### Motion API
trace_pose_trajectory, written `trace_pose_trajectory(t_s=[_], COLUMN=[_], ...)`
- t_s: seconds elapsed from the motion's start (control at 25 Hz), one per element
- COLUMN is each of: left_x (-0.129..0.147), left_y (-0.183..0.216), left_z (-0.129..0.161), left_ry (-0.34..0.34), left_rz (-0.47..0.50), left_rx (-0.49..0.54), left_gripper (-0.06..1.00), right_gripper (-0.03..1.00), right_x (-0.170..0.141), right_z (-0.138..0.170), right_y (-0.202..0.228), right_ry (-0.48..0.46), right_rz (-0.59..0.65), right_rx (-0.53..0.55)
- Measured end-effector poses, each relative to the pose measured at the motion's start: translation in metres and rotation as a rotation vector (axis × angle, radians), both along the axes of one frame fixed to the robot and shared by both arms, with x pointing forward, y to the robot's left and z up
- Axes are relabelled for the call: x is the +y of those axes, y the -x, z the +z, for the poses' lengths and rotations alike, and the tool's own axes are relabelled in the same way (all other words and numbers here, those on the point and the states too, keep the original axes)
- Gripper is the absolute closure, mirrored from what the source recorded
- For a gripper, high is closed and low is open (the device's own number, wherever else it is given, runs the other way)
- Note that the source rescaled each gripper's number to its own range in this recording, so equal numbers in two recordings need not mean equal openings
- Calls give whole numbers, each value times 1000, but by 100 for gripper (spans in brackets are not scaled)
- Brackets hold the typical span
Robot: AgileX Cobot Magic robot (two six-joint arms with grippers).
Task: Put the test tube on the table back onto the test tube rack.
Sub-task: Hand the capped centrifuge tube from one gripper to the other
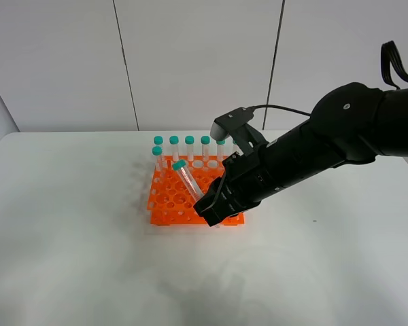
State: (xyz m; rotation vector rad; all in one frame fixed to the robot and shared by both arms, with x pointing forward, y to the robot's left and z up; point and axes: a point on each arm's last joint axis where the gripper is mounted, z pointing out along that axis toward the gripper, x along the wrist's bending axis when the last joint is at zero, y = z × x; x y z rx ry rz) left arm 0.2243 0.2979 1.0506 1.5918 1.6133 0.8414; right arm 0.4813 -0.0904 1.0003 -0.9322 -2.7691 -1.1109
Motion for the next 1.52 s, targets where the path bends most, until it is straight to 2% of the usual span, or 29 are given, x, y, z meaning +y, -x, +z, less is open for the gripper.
trace_pose_trajectory(t_s=[0.24, 0.4, 0.56, 0.88, 0.92, 1.16, 1.24, 1.4, 1.52], left_x=[-5, -10, -23, -54, -57, -73, -82, -112, -129], left_y=[-22, -71, -129, -220, -228, -262, -269, -271, -271], left_z=[52, 73, 73, 42, 37, 10, 0, -17, -25], left_ry=[45, 77, 221, 506, 556, 740, 771, 774, 813], left_rz=[-39, -91, -170, -448, -476, -619, -648, -726, -743], left_rx=[5, 47, 79, 134, 142, 167, 191, 252, 282], left_gripper=[-6, -6, -6, -6, -6, -6, -6, -6, -6], right_gripper=[93, 93, 93, 93, 93, 93, 93, 93, 93], right_x=[1, 4, 8, 11, 11, 11, 11, 11, 11], right_z=[2, 9, 21, 30, 30, 30, 30, 30, 30], right_y=[0, -2, -7, -10, -10, -10, -10, -10, -9], right_ry=[-16, -32, -55, -73, -72, -72, -72, -71, -71], right_rz=[-2, 10, 20, 29, 31, 31, 32, 33, 33], right_rx=[15, 8, -19, -42, -41, -40, -40, -39, -32])
